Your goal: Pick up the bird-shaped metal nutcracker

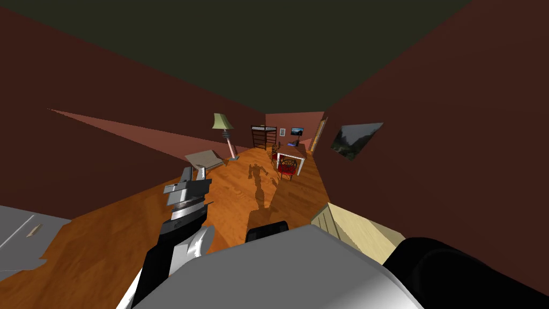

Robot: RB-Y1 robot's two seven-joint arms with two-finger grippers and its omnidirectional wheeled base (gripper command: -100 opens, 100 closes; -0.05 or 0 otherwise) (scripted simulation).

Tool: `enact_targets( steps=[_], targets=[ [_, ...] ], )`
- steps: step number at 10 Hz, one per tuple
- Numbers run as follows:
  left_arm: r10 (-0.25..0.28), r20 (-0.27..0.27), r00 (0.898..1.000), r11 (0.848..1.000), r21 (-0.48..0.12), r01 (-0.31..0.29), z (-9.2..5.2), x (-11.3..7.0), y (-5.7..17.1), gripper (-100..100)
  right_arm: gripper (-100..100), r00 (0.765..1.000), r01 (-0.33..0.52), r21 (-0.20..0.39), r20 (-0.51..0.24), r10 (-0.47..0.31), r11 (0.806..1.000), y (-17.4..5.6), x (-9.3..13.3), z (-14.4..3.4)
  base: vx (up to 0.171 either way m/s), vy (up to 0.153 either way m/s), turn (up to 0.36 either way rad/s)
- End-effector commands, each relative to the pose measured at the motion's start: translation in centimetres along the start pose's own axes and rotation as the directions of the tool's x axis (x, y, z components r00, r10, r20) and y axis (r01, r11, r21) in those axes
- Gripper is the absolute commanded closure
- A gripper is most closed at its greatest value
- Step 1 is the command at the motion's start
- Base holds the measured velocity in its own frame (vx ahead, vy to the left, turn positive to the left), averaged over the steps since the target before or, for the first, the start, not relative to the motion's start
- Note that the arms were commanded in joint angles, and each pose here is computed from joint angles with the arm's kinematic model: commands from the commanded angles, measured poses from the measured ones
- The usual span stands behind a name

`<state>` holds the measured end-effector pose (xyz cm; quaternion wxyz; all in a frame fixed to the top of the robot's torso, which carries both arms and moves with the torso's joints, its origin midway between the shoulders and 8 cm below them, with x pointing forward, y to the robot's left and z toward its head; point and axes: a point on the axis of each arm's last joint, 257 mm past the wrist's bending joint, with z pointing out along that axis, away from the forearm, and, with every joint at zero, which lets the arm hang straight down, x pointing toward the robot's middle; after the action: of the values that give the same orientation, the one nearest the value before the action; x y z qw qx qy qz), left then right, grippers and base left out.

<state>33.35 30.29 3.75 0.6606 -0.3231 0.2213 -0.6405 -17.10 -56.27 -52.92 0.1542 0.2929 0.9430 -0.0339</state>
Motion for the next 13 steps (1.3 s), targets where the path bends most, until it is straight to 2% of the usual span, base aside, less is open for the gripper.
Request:
enact_targets(
  steps=[1,2,6,7,8,9,10,11,12,13],
  targets=[
    [0.0,0.0,1.0,1.0,0.0,0.0,0.0,0.0,0.0,0,-100,1.0,0.0,0.0,0.0,0.0,1.0,0.0,0.0,0.0,0.0,0.0,0.0],
    [0.0,0.0,1.0,1.0,0.0,0.0,0.0,0.0,0.0,0,100,1.0,0.0,0.0,0.0,0.0,1.0,0.0,0.0,0.0,0.0,0.0,0.0],
    [0.0,0.0,1.0,1.0,0.0,0.0,0.0,0.0,0.0,0,100,1.0,0.001,0.001,0.0,-0.001,1.0,0.0,0.0,0.0,0.0,0.0,0.0],
    [0.0,0.0,1.0,1.0,0.0,0.0,0.0,0.0,0.0,0,0,1.0,0.001,0.001,0.0,-0.001,1.0,0.0,0.0,0.0,0.0,0.0,0.0],
    [0.0,0.0,1.0,1.0,0.0,0.0,0.0,0.0,0.0,0,100,0.996,0.086,-0.056,-0.011,-0.087,0.995,1.9,-2.3,1.4,0.076,-0.038,-0.392],
    [0.0,0.0,1.0,1.0,0.0,0.0,0.0,0.0,0.0,0,100,0.996,0.085,-0.017,-0.025,-0.085,0.996,0.3,-2.1,1.1,0.114,-0.045,-0.423],
    [0.0,0.0,1.0,1.0,0.0,0.0,0.0,0.0,0.0,0,100,0.996,0.083,-0.006,-0.031,-0.083,0.997,-0.2,-1.9,0.9,0.063,-0.025,-0.207],
    [0.0,0.0,1.0,1.0,0.0,0.0,0.0,0.0,0.0,0,100,0.996,0.091,-0.057,-0.005,-0.092,0.994,2.1,-2.9,1.9,0.006,-0.008,-0.032],
    [0.0,0.0,1.0,1.0,0.0,0.0,0.0,0.0,0.0,0,100,0.984,0.173,-0.105,-0.02,-0.176,0.979,3.6,-4.4,2.6,0.082,-0.035,-0.344],
    [0.0,0.0,1.0,1.0,0.0,0.0,0.0,0.0,0.0,0,100,0.983,0.177,-0.11,-0.026,-0.181,0.978,3.8,-4.2,2.7,0.111,-0.034,-0.417]
  ],
)
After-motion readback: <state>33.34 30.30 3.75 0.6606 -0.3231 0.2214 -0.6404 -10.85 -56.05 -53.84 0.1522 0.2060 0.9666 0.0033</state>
